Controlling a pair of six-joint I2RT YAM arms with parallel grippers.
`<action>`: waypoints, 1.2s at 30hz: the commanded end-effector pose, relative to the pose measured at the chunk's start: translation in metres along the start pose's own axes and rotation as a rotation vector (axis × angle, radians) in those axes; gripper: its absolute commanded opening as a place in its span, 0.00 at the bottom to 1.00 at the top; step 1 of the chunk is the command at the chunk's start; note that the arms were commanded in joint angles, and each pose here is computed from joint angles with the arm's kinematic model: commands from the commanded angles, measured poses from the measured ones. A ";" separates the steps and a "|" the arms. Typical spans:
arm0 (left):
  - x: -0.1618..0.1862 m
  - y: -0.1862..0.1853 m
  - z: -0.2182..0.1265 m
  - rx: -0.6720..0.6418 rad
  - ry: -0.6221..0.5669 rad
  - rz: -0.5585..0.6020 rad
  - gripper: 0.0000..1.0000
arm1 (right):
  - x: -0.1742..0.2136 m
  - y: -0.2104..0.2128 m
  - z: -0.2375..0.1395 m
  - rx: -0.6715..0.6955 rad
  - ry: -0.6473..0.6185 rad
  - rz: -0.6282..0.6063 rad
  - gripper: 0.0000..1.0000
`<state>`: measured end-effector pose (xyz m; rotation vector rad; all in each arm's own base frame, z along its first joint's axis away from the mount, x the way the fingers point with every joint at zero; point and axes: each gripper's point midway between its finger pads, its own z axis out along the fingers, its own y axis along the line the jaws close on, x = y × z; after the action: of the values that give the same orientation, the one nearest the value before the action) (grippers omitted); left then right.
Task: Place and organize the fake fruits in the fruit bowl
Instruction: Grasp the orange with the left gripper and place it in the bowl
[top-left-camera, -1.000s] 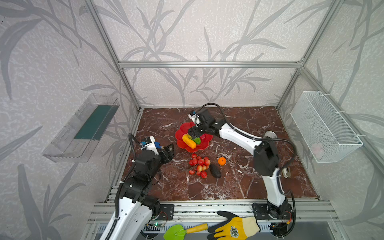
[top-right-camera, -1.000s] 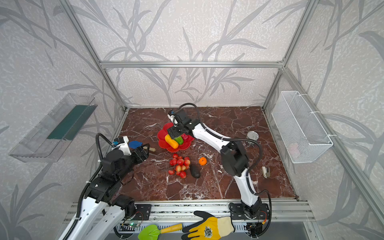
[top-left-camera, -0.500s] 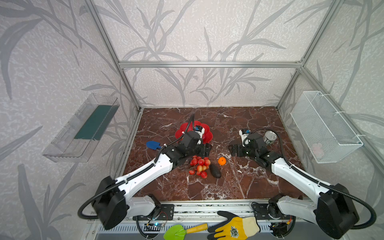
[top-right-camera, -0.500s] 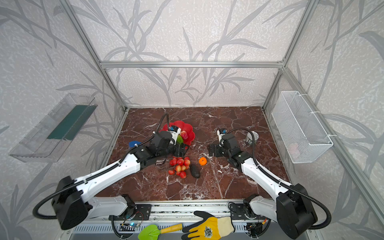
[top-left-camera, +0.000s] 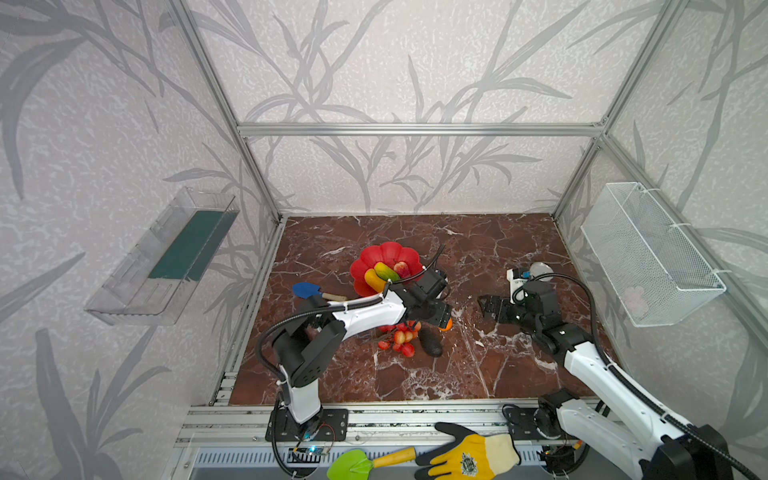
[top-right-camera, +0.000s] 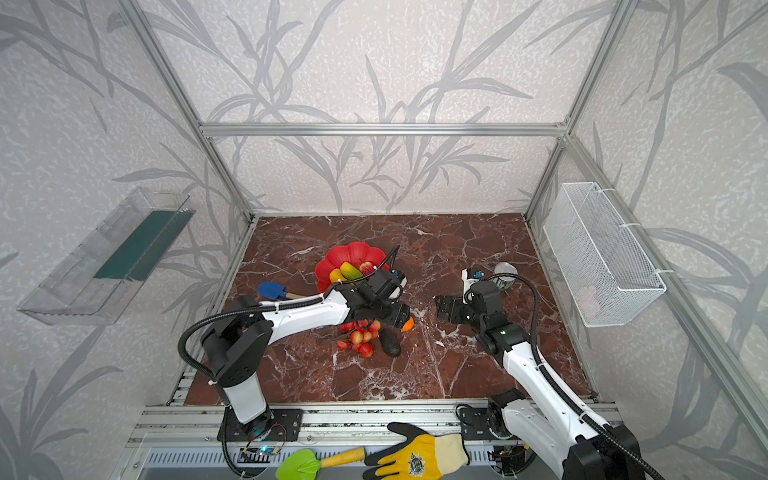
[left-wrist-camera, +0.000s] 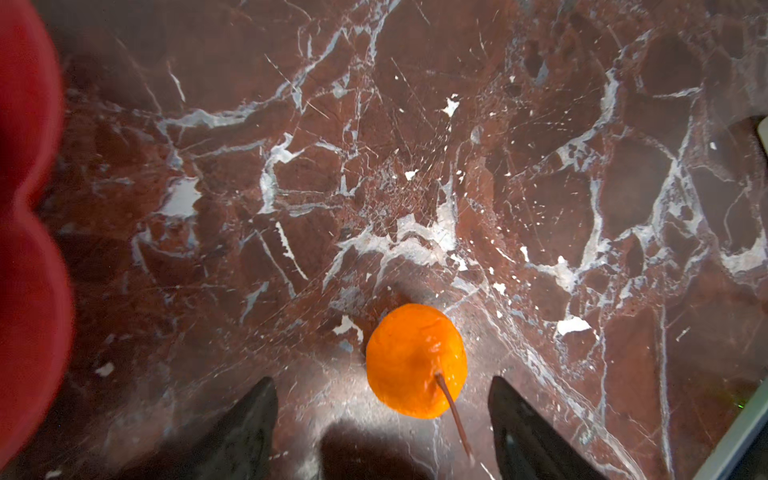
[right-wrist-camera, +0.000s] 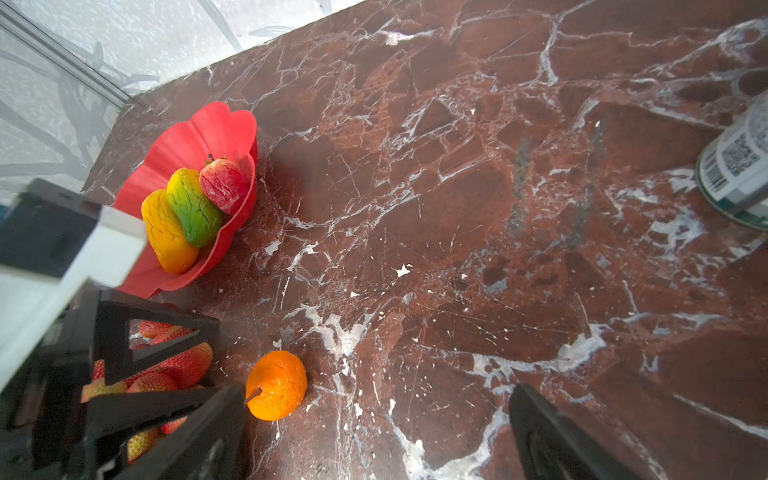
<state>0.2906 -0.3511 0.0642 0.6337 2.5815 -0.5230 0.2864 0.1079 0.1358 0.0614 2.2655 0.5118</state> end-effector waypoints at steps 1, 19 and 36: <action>0.006 -0.007 0.010 0.026 0.050 0.000 0.82 | 0.007 -0.001 -0.001 -0.012 0.022 0.021 0.99; -0.020 -0.014 -0.006 0.181 -0.041 -0.132 0.37 | 0.005 -0.004 0.002 -0.011 0.008 0.027 0.99; -0.077 0.127 -0.064 -0.045 -0.202 -0.234 0.38 | 0.011 0.012 0.010 -0.077 0.057 0.014 0.99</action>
<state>0.4006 -0.2459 0.1514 0.2068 2.3950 -0.6259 0.2830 0.1176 0.1208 0.0496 2.3138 0.5845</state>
